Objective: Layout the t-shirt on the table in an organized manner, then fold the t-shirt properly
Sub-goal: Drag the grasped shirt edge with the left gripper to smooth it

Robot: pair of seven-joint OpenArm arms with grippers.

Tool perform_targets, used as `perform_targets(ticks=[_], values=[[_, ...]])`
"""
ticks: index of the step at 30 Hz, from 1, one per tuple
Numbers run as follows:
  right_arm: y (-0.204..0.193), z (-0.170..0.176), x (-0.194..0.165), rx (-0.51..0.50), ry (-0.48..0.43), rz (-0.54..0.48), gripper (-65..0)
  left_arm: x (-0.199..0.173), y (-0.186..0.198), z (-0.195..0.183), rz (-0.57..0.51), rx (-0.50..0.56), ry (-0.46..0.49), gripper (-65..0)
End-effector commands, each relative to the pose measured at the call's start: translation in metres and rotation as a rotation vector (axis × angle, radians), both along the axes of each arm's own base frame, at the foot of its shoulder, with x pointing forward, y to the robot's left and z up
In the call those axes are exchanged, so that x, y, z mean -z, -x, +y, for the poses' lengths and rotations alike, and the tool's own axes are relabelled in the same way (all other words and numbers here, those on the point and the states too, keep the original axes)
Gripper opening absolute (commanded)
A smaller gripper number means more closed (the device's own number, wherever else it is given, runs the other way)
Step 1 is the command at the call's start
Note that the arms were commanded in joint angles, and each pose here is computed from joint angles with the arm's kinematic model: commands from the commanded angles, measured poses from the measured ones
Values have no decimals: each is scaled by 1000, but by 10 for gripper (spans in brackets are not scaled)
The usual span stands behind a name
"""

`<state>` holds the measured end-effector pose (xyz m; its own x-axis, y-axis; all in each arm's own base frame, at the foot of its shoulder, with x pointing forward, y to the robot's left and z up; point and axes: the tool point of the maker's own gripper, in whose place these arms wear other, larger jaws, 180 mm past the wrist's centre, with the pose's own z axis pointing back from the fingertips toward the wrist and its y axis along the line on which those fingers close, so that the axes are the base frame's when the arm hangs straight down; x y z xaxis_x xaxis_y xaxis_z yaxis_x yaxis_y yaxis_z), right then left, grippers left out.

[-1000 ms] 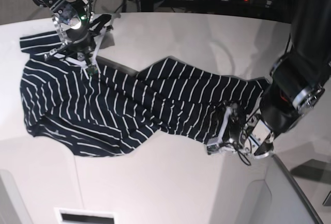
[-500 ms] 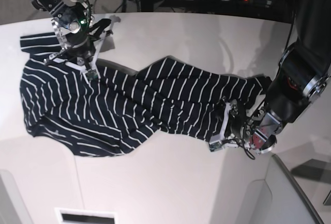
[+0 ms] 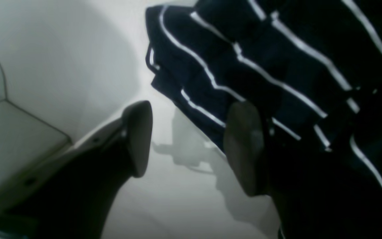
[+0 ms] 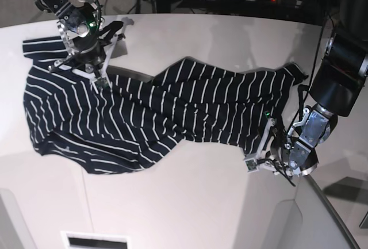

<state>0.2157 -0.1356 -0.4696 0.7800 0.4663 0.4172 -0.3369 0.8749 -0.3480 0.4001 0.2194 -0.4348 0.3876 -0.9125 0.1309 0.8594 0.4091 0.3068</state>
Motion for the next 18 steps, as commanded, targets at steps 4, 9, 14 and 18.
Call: perform_targets(ticks=[4,9,14,18], values=[[-10,-3,-8,-7,9,-40,-650,-25,-32,15,-59,-30,-55,-299],[-9,-2,-8,-6,8,-39,-650,-18,-42,22,-36,-63,-52,-299],[-9,-2,-7,-6,8,-38,-650,-10,-43,14,-3,-88,-19,-303],[-9,-2,-8,-6,8,-39,-650,-5,-41,5,8,-80,-10,-303]])
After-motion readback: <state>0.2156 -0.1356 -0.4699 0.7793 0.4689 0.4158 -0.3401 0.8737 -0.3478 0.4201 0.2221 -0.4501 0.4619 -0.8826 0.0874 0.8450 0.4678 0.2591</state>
